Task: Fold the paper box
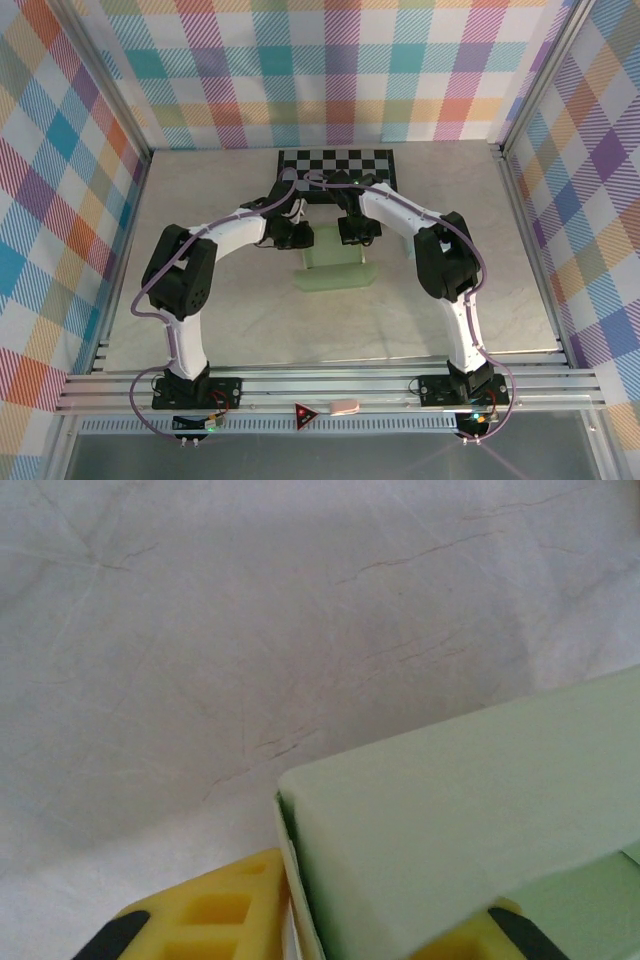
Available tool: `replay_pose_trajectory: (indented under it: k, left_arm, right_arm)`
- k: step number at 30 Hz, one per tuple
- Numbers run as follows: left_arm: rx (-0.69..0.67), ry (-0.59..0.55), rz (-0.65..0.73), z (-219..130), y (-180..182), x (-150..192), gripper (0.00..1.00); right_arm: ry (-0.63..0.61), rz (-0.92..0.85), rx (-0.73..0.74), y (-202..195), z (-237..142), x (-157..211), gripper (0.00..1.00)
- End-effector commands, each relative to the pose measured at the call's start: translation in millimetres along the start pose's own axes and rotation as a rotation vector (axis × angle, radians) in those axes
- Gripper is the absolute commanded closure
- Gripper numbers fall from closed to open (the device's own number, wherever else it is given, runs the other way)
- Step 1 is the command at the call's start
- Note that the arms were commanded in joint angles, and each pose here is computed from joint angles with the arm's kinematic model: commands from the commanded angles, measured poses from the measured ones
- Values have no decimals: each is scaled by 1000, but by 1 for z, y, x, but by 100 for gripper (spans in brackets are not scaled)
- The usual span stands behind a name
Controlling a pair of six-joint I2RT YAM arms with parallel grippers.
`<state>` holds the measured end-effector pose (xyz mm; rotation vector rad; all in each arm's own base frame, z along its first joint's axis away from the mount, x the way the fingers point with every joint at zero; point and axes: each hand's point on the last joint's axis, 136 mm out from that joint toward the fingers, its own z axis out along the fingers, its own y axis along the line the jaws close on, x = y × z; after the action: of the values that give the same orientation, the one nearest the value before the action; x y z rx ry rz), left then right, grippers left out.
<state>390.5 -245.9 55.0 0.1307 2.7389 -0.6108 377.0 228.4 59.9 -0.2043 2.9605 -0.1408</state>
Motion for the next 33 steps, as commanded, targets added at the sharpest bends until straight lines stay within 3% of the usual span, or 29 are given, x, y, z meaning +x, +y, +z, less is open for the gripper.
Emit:
replay_pose_trajectory:
  k: [1, 14, 25, 28, 33]
  left_arm:
    - [-82, -22, 0, -1, 6, -9, 82]
    - [-290, 6, 19, 2, 32, 0, 80]
    - [-507, -27, 37, -6, 46, 2, 88]
    - [-528, -43, 24, -6, 48, 4, 100]
    - [-532, -50, 1, -3, 50, 5, 100]
  right_arm:
    - [-32, -6, -22, 4, -18, -5, 100]
    - [-31, 9, 8, 2, -20, -3, 100]
    - [-63, 113, 105, 3, -33, 7, 100]
    - [-58, 136, 94, 5, -32, 9, 100]
    - [-42, 142, 81, 8, -29, 12, 100]
